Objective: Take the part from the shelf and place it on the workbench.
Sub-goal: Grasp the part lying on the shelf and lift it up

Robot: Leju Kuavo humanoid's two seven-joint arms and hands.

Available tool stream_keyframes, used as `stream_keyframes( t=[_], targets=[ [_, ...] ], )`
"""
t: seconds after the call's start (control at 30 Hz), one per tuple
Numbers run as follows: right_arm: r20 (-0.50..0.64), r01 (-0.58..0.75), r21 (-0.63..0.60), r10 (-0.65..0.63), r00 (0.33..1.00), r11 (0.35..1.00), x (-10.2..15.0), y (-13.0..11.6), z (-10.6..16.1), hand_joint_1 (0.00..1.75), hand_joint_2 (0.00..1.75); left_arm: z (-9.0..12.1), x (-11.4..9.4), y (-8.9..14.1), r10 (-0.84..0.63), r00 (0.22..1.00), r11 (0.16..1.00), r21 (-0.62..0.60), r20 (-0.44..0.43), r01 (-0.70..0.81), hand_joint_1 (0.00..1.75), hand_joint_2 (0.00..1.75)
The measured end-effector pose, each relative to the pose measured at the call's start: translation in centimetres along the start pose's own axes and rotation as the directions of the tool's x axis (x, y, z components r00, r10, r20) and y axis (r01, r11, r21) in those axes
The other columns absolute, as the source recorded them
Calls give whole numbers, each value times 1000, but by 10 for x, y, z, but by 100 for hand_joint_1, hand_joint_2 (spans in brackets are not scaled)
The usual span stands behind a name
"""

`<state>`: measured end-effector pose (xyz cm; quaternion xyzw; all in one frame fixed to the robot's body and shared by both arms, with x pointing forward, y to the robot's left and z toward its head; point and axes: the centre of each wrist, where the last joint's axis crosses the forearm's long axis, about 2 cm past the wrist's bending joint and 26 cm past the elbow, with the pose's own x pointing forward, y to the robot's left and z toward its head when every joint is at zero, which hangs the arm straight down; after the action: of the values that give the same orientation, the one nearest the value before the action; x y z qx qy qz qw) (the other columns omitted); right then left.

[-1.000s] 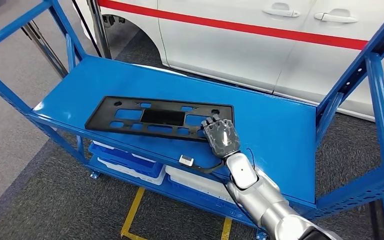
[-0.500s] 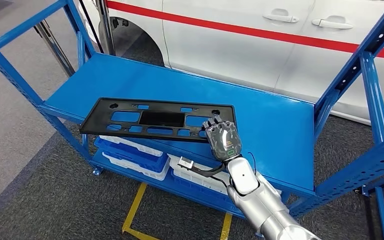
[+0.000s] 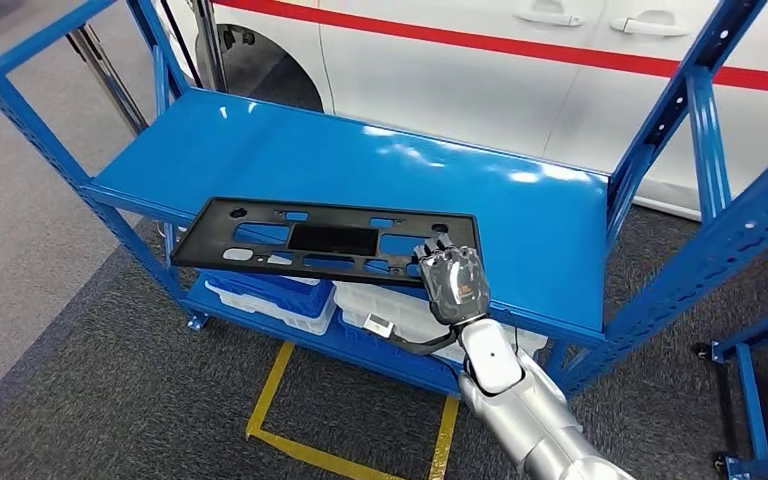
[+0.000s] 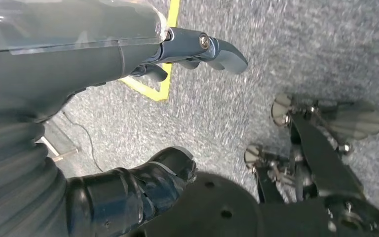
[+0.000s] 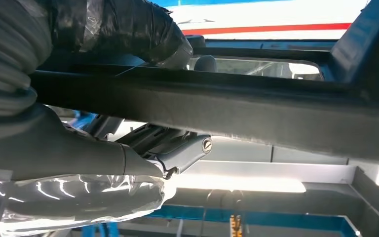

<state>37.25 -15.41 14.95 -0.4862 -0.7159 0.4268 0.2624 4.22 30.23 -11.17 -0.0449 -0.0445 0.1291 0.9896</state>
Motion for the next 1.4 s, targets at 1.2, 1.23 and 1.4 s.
stream_keyframes(
  t=[1.2,1.23,1.4],
  targets=[
    [-357,953,211,-925,-132,-218,29,18,21,175,175,0,-1,0,28,999,999,-18,21,-28,0,175],
    [-359,950,213,-923,-140,-227,30,18,24,175,175,0,-1,0,28,999,999,-17,21,-28,0,175],
    [-342,939,243,-928,-151,-243,39,17,28,175,175,0,1,1,30,999,1000,-11,24,-29,0,175]
  ],
)
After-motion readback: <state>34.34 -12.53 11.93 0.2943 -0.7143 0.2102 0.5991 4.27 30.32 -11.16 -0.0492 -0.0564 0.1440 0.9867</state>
